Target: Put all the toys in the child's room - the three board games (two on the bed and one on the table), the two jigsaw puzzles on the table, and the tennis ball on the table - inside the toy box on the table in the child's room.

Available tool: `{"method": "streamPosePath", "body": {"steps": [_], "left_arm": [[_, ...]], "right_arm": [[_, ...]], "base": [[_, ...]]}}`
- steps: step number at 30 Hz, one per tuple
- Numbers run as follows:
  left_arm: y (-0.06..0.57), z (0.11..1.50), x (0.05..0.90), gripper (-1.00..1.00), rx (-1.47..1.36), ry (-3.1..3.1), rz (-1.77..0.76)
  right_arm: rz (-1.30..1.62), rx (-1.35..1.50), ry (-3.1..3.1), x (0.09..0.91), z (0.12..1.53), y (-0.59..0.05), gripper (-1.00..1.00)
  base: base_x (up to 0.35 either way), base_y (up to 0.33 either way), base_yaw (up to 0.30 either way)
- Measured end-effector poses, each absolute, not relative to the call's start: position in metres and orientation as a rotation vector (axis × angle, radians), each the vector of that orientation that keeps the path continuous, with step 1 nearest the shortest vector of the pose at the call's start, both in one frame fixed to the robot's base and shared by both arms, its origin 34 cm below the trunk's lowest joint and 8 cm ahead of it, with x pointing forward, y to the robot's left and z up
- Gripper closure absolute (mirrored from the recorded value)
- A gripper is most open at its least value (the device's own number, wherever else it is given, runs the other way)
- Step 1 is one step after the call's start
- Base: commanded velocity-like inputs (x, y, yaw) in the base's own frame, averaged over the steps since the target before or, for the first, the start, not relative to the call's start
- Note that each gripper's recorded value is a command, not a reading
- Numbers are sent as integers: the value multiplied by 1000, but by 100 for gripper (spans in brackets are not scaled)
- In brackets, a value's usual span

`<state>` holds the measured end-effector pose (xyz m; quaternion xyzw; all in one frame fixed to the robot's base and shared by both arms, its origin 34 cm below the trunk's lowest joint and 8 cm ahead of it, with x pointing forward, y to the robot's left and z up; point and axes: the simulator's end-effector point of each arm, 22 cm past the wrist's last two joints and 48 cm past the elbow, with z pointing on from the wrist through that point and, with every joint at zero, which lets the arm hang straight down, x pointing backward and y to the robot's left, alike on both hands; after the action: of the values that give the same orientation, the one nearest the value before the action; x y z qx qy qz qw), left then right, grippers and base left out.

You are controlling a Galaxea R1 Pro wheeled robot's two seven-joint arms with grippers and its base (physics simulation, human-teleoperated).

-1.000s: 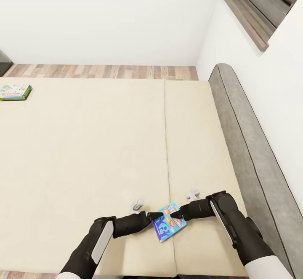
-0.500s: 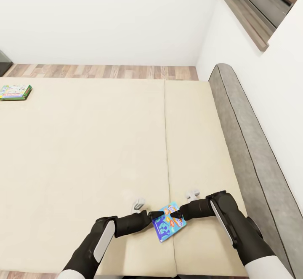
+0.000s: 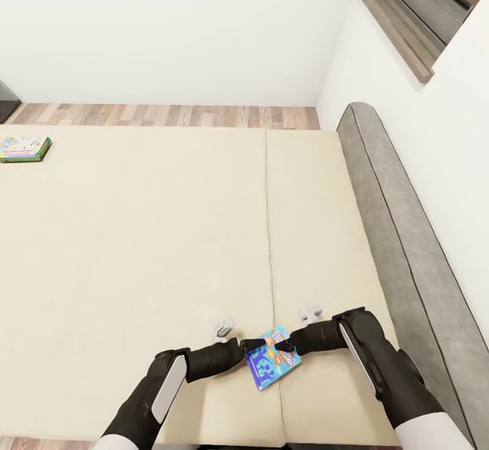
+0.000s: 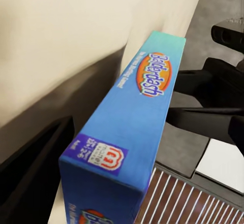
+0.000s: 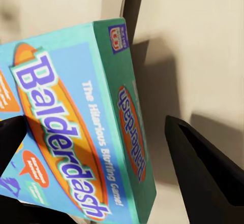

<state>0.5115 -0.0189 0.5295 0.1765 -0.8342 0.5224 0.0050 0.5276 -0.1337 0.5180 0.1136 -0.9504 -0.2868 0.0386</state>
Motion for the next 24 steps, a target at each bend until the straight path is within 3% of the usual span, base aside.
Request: {"method": "streamPosePath", "body": {"steps": [14, 15, 24], "left_arm": [[-19, 529, 513, -100, 554, -2617, 1639], [-19, 530, 513, 100, 555, -2617, 1640], [-20, 531, 514, 100, 565, -2608, 1651]], "right_arm": [[-879, 349, -2915, 528, 518, -134, -100], [-879, 348, -2914, 528, 518, -134, -100], [-882, 345, -2912, 527, 518, -133, -100]], "base": [[0, 0, 0], [0, 0, 0], [0, 0, 0]]}}
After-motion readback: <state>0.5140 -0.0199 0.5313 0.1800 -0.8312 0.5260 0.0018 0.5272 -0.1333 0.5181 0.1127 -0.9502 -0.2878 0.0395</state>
